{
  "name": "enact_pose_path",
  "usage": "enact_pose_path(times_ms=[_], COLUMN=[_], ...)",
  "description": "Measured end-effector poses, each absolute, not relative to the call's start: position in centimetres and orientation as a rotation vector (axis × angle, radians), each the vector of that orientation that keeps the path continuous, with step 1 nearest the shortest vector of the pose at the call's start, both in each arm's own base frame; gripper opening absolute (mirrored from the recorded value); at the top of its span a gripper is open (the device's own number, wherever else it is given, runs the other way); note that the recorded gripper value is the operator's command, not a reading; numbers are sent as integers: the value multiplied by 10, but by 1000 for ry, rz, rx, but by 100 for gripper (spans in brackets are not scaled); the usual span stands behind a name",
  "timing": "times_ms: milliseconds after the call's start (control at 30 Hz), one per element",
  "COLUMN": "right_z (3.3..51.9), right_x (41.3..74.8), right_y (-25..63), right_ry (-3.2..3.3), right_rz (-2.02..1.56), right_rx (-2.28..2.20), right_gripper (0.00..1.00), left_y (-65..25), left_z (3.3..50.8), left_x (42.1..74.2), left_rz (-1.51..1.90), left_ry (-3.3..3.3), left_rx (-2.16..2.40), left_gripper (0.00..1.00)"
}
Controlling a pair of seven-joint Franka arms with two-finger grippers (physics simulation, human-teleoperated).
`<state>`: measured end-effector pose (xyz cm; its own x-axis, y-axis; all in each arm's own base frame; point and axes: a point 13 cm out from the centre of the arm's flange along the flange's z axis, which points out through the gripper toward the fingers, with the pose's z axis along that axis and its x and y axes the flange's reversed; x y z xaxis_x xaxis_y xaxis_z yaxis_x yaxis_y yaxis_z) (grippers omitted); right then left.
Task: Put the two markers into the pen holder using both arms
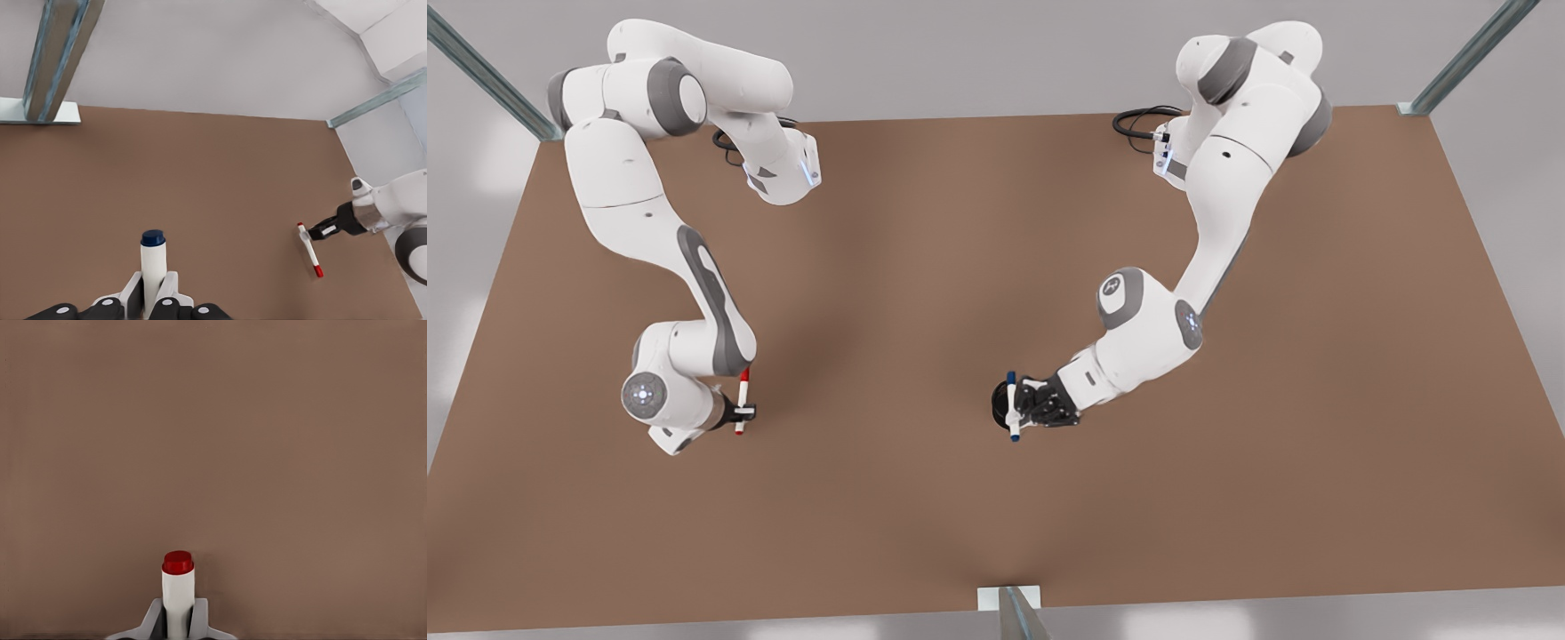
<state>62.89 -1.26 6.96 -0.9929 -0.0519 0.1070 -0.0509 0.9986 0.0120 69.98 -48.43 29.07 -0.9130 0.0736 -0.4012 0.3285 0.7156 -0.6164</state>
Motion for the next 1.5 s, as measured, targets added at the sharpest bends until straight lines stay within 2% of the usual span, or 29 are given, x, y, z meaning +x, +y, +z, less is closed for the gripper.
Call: enact_pose_path(times_ms=[100, 200, 333, 467, 567, 733, 767, 800, 933, 1000, 1033, 1067, 1133, 1200, 1267, 1400, 1500], right_z=[116, 189, 267, 307, 333, 356, 358, 359, 360, 361, 364, 368, 375, 378, 371, 375, 374], right_x=[649, 693, 719, 716, 714, 699, 697, 696, 695, 687, 682, 676, 662, 649, 641, 663, 675], right_y=[2, 30, 77, 133, 171, 238, 245, 250, 252, 271, 286, 304, 342, 374, 414, 487, 513], right_ry=[-3086, -3168, -3230, -3239, -3250, -3244, -3244, -3243, -3244, -3239, -3238, -3238, -3235, -3236, -3248, -3374, -3454], right_rz=[-18, -45, -106, -182, -235, -296, -299, -301, -303, -311, -314, -320, -334, -352, -384, -432, -457], right_rx=[115, 175, 270, 391, 472, 573, 577, 574, 531, 550, 570, 594, 637, 658, 684, 687, 633], right_gripper=[28, 28, 28, 28, 28, 28, 28, 28, 28, 28, 28, 28, 28, 28, 28, 28, 28], left_y=[-481, -487, -486, -489, -487, -486, -487, -490, -497, -492, -467, -417, -301, -218, -168, -83, -57], left_z=[283, 260, 240, 218, 214, 209, 208, 205, 199, 229, 266, 301, 345, 392, 435, 510, 508], left_x=[710, 705, 694, 667, 664, 664, 664, 662, 654, 661, 682, 718, 772, 793, 777, 693, 646], left_rz=[-974, -927, -857, -802, -764, -716, -708, -702, -684, -666, -651, -633, -580, -482, -285, 47, 58], left_ry=[2494, 2452, 2418, 2398, 2367, 2321, 2313, 2306, 2286, 2247, 2224, 2221, 2269, 2337, 2448, 2711, 2890], left_rx=[341, 388, 458, 536, 574, 632, 643, 657, 702, 715, 697, 645, 584, 660, 805, 767, 652], left_gripper=[21, 22, 22, 25, 31, 31, 38, 100, 100, 100, 100, 100, 100, 100, 100, 100, 100])
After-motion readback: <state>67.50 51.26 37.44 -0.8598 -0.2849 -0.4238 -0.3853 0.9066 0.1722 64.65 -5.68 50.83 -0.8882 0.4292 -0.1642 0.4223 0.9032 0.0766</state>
